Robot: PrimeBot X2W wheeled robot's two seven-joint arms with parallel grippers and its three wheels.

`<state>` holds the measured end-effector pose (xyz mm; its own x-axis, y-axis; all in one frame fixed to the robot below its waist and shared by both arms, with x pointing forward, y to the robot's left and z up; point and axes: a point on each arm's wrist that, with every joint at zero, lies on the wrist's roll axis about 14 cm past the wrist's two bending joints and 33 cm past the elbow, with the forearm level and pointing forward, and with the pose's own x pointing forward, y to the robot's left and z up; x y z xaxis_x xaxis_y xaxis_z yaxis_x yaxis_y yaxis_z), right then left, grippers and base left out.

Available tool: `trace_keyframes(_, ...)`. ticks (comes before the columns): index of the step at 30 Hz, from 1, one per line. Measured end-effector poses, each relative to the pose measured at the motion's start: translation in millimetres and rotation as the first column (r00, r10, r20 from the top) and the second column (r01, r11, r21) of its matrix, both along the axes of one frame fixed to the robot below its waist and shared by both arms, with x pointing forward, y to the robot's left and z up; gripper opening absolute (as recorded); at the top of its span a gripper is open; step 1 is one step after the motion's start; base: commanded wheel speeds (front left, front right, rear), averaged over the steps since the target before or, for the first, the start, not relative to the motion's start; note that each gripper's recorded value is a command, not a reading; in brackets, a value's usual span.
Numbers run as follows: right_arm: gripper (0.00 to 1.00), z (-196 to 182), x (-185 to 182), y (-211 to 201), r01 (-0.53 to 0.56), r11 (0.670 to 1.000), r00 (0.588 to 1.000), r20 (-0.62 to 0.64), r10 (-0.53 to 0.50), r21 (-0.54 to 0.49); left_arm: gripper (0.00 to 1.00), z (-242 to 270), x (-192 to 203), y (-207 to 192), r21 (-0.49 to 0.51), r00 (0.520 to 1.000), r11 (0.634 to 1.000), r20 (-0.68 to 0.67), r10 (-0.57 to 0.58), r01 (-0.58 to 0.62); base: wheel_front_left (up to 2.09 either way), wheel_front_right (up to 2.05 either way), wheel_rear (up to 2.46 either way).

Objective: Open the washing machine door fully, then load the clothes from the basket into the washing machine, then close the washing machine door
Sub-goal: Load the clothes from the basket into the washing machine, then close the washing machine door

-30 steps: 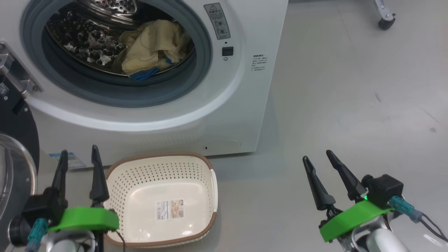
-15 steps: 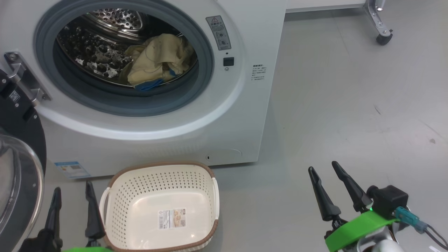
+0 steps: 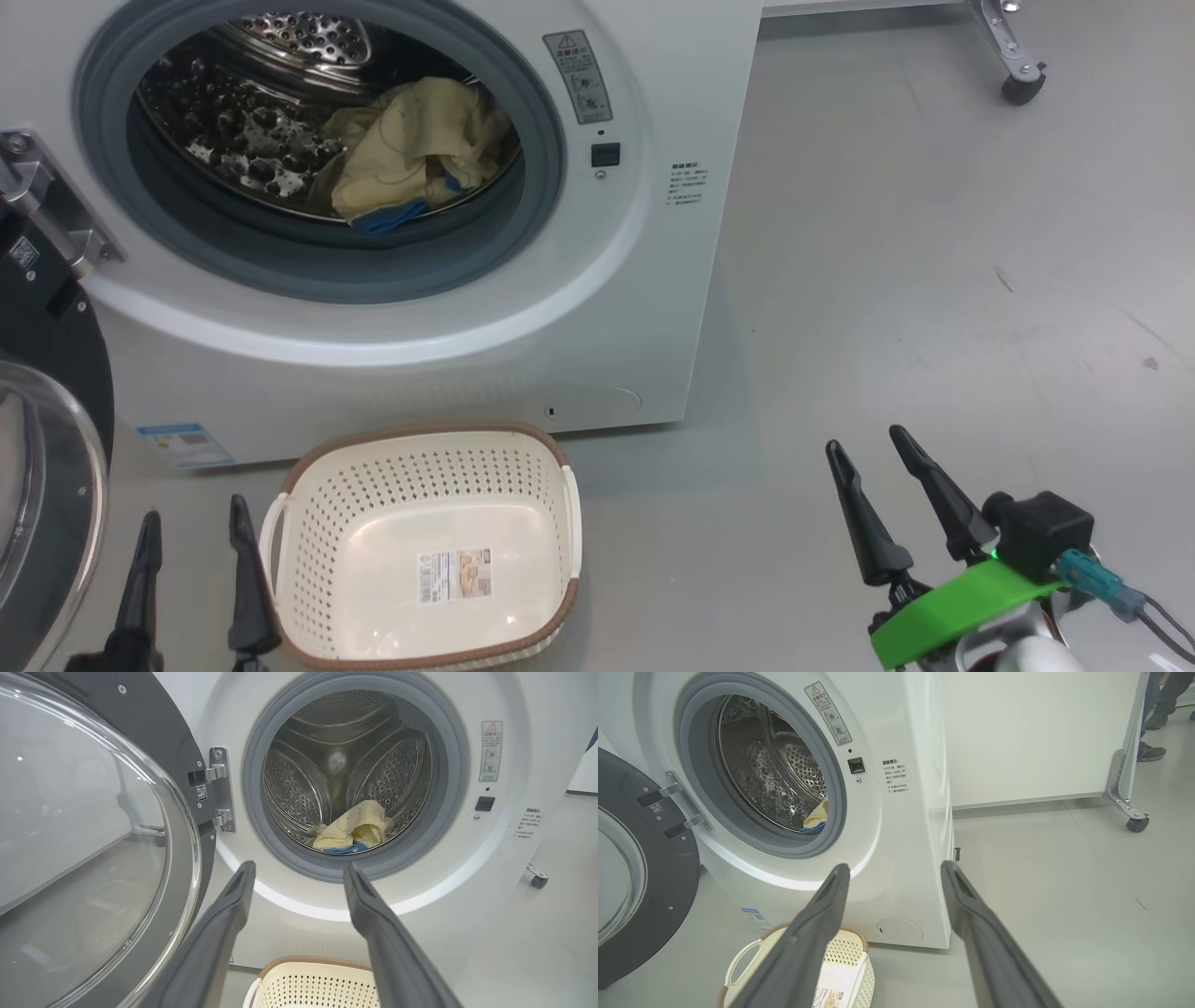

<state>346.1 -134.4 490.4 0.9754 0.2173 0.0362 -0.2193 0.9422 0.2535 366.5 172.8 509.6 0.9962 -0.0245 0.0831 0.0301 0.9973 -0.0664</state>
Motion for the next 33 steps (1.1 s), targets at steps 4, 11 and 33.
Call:
trace_keyframes(4, 1.00, 0.8, -0.3, -1.9, 0.005, 1.000, 1.000, 0.004, -0.005, -0.007, 1.00, -6.8, -5.8, 0.6, 0.005, 1.000, 1.000, -0.023, 0.002, -0.002, 0.00, 0.00, 0.00)
trace_keyframes(11, 1.00, 1.2, 0.5, -4.4, 0.009, 1.000, 1.000, 0.008, -0.008, -0.023, 1.00, -11.1, -9.5, 2.5, 0.019, 0.999, 1.000, -0.037, 0.009, -0.008, 0.00, 0.00, 0.00)
trace_keyframes(33, 1.00, -1.1, 1.0, -7.2, 0.015, 0.999, 1.000, 0.002, -0.015, -0.033, 1.00, -16.6, -10.7, 5.9, 0.032, 0.998, 0.999, -0.054, 0.023, -0.022, -0.17, 0.18, 0.00)
